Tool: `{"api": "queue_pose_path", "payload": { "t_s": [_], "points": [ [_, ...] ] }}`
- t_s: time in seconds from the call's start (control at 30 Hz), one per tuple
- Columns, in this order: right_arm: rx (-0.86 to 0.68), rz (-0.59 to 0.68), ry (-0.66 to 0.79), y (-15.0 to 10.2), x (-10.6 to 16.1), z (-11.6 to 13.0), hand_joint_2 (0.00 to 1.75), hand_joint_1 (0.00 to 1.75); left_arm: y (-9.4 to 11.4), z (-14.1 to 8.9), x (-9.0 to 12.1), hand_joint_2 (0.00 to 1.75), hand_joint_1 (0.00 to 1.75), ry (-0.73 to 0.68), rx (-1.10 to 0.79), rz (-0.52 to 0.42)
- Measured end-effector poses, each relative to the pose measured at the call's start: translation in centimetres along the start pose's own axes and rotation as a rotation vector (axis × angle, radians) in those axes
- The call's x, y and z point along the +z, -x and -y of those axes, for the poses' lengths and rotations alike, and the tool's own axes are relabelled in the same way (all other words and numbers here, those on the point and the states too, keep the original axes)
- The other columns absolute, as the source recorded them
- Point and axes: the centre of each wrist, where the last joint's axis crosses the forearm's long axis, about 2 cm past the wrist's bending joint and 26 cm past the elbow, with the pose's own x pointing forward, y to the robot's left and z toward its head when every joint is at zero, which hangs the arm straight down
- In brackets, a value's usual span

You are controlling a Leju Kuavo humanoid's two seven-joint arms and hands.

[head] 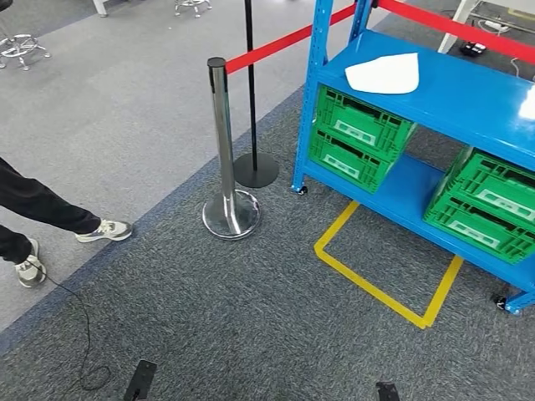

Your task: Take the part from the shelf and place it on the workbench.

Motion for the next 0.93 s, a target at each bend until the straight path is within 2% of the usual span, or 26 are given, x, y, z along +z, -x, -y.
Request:
{"api": "queue_pose_path", "payload": {
  "t_s": [0.23, 0.93],
  "points": [
    [0.004, -0.002, -0.007, -0.6, -0.2, -0.1, 0.0, 0.0, 0.2, 0.0, 0.0, 0.0, 0.0, 0.008, -0.008, -0.053],
    [0.005, -0.011, -0.035, -1.0, -0.2, -0.5, 0.0, 0.0, 0.1, 0.0, 0.0, 0.0, 0.0, 0.009, -0.042, -0.048]
  ]
}}
